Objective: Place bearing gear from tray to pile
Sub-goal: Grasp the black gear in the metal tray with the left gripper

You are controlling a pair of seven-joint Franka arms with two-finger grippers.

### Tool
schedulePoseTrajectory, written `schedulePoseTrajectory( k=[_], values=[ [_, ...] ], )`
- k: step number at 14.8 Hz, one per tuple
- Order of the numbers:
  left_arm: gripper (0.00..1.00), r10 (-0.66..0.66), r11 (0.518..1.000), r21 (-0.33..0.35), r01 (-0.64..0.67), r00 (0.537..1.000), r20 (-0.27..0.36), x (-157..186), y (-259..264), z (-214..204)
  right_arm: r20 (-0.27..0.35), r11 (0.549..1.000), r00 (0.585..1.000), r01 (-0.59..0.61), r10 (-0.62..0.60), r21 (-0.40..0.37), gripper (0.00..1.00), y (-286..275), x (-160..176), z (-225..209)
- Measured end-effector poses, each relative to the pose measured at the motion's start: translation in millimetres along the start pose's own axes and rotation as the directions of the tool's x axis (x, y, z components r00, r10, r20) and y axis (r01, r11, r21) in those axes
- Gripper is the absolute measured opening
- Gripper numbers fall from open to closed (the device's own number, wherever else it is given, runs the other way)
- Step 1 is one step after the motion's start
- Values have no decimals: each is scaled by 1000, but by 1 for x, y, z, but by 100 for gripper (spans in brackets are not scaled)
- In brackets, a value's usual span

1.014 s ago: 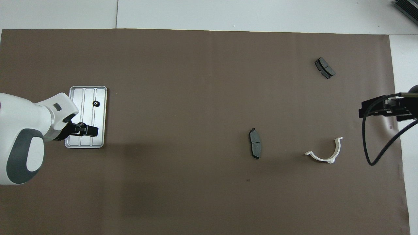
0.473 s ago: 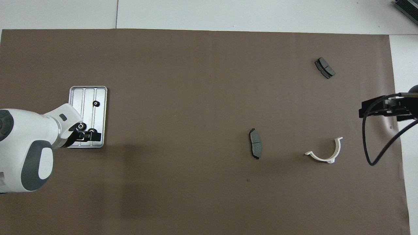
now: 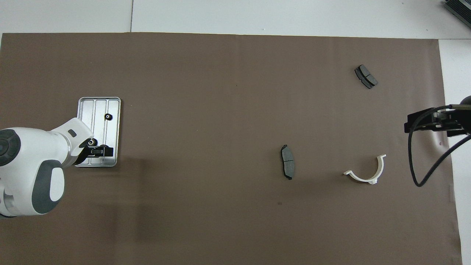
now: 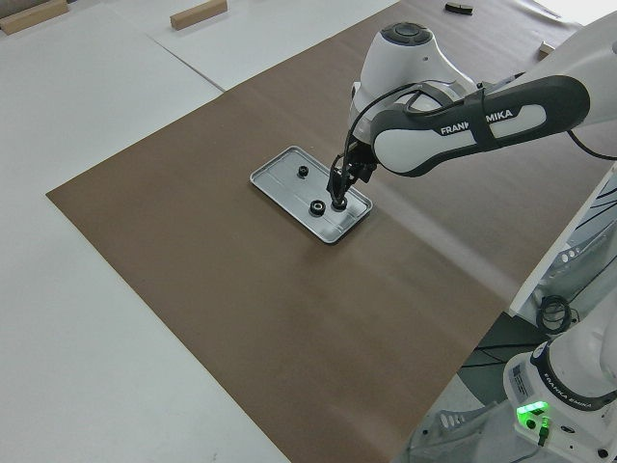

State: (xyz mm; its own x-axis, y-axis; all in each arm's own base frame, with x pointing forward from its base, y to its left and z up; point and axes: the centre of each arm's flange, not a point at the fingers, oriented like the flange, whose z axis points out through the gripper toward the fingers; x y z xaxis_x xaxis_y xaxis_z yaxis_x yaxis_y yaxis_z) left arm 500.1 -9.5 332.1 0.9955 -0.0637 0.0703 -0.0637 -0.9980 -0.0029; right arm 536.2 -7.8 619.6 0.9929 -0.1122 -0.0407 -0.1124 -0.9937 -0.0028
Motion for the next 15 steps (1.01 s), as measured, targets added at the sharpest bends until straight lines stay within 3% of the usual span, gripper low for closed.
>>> schedulePoseTrajectory(
  k=[2,8,15],
  values=[
    [87,-20,1000,2,20,1000,2,1,-10,17,0,1000,1000,0,0,0,100,0,0,0],
    [69,-27,1000,2,27,1000,10,1,-13,25,0,1000,1000,0,0,0,100,0,0,0],
    [66,-52,999,2,52,999,7,2,-12,25,0,1000,1000,0,0,0,100,0,0,0]
  ],
)
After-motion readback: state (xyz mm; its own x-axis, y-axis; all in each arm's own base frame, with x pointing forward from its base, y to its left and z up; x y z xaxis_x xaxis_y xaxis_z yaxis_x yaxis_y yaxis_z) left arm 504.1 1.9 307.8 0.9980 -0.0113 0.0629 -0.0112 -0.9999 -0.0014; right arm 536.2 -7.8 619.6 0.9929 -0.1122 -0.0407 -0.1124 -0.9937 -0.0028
